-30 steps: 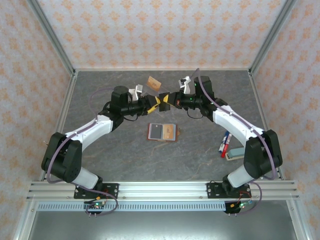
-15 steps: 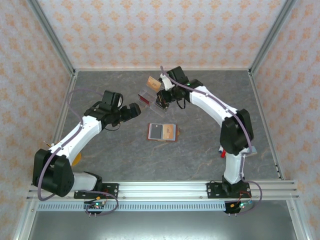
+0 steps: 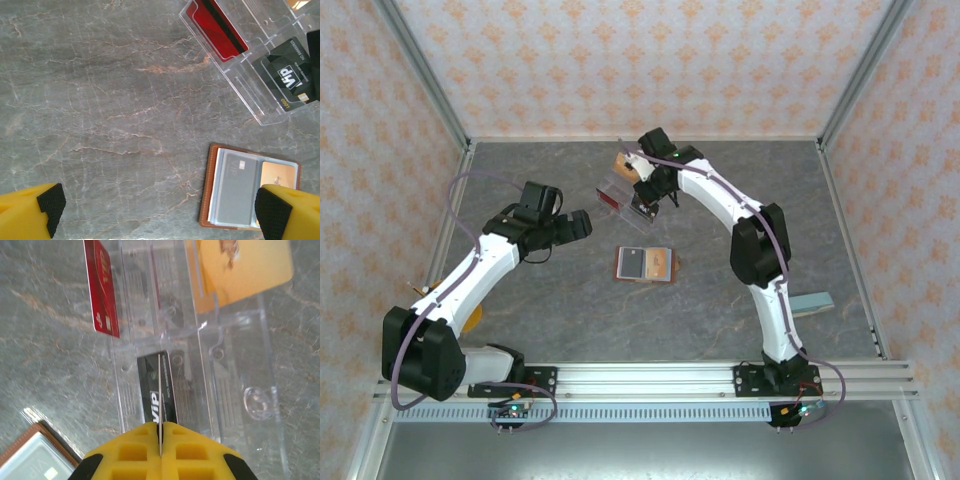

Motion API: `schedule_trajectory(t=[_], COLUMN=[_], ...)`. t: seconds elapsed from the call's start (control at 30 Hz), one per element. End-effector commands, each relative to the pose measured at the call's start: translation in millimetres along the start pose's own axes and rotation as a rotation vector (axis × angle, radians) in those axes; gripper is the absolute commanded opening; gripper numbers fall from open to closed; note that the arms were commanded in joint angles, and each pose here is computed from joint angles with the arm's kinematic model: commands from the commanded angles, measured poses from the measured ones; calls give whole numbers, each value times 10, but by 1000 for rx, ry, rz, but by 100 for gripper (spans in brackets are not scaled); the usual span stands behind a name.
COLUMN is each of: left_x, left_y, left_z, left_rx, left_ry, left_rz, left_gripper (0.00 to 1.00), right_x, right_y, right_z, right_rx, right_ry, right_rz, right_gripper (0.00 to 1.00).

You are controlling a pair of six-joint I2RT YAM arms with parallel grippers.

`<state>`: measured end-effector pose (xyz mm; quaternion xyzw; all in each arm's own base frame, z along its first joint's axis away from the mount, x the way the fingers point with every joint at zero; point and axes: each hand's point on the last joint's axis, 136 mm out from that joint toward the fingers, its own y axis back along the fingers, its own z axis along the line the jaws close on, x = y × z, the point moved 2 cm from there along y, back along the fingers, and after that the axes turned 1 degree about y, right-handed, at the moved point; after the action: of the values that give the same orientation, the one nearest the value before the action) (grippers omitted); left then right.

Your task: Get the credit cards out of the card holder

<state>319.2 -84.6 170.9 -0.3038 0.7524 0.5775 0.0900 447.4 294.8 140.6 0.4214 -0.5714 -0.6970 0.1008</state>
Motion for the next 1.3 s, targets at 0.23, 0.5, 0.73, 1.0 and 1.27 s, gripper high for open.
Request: schedule_trajectory(t=[0.23, 0.5, 0.73, 1.0, 1.27], left_x=[-144, -108, -105, -97, -4], left_y=[-28, -95, -109, -139, -216], left_z=[-22, 24, -7, -36, -148], left_rx=[-14, -29, -12, -1, 64], left_ry=[-55, -52, -54, -39, -23], left_rz=[-17, 1, 13, 31, 102], left_gripper=[100, 100, 100, 100, 100], right_x=[66, 0, 42, -160, -112], right_y=[-92, -192, -186, 178, 619], right_z=[-58, -70, -53, -11, -22], right_rx=[17, 8, -1, -10, 44], right_ry=[116, 120, 133, 75, -168], right_rz=[81, 82, 104, 21, -57], right_gripper=[0, 0, 21, 30, 40])
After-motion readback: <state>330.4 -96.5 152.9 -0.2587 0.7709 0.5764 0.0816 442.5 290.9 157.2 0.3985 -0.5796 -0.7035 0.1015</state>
